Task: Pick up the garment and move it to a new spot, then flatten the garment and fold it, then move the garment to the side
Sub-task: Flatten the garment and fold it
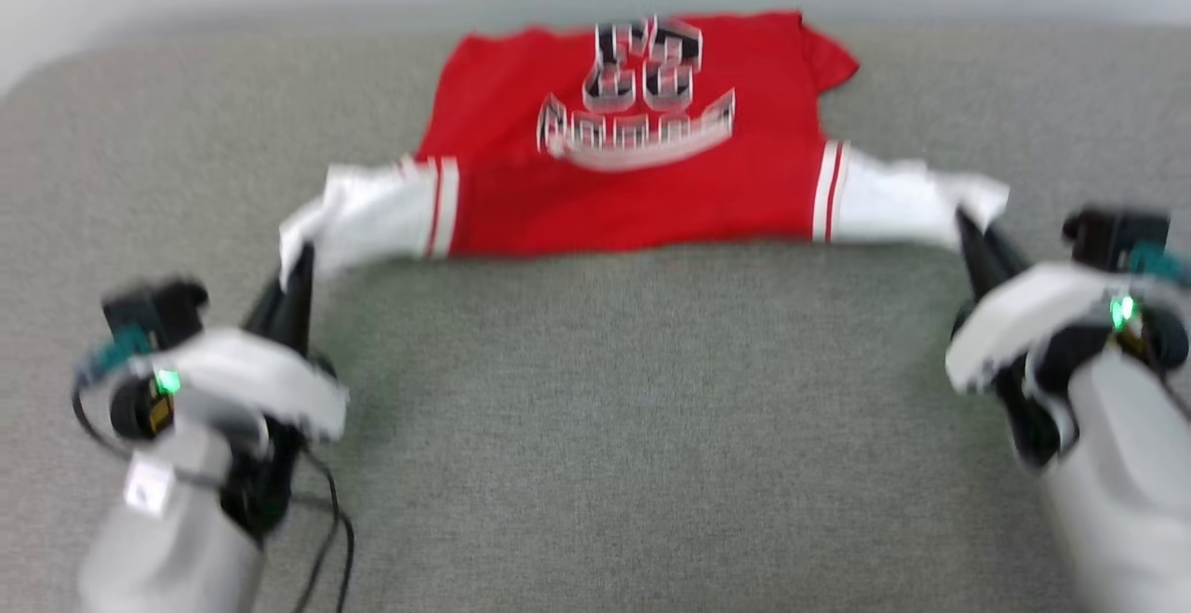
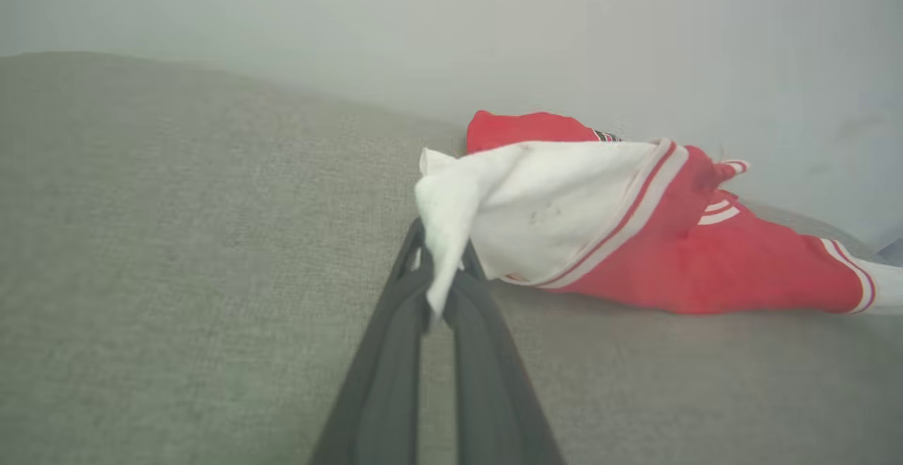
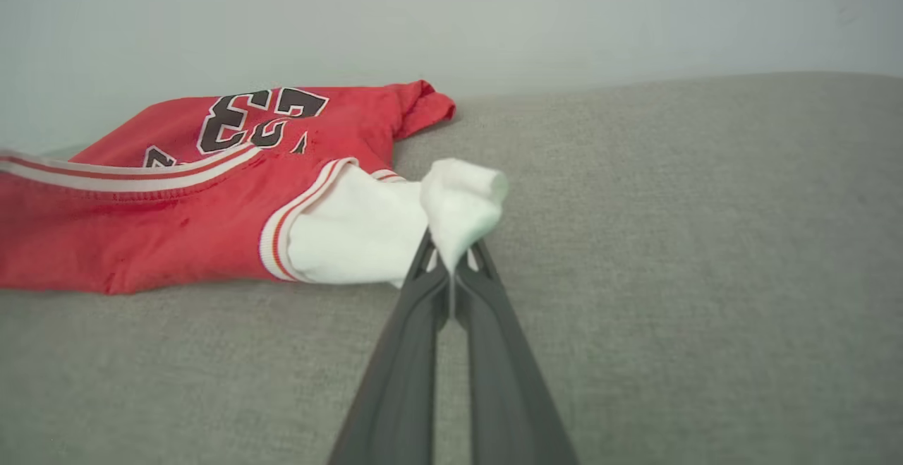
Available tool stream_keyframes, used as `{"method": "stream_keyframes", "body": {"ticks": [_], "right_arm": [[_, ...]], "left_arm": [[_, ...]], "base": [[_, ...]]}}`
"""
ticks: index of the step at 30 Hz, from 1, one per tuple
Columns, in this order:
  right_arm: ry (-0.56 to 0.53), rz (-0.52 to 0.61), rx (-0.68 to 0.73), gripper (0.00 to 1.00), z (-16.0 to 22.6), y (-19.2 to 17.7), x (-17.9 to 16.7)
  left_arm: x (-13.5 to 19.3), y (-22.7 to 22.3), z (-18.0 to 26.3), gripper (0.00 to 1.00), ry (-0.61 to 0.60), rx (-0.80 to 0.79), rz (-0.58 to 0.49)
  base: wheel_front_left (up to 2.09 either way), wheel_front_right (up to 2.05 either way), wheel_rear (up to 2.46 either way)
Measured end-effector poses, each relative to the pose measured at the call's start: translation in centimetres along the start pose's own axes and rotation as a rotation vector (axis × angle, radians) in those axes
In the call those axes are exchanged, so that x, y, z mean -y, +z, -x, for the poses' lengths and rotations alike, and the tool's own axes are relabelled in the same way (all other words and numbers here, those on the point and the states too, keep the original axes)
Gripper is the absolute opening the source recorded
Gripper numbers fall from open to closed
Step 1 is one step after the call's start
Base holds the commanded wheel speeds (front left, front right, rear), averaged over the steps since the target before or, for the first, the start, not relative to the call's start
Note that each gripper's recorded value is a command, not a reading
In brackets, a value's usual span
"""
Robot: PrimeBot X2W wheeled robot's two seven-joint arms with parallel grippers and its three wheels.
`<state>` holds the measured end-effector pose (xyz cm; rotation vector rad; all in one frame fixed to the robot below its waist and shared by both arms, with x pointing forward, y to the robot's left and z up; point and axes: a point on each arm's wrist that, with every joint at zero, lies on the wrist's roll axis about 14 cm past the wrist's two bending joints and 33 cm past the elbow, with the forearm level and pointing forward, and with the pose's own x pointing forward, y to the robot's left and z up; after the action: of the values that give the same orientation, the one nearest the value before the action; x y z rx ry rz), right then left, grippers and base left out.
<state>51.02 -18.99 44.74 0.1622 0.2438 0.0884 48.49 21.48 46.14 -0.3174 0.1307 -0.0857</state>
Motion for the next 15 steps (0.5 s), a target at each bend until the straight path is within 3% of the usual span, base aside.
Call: {"method": "stream_keyframes", "body": {"ticks": [15], "right_arm": [[-0.104, -0.078, -0.092, 0.0, 15.3, -5.6, 2.0]], "left_arm": [[1.5, -3.6, 13.4, 0.0, 0.048, -0.004, 0.019]], "base": [[0.0, 0.0, 0.0]]}}
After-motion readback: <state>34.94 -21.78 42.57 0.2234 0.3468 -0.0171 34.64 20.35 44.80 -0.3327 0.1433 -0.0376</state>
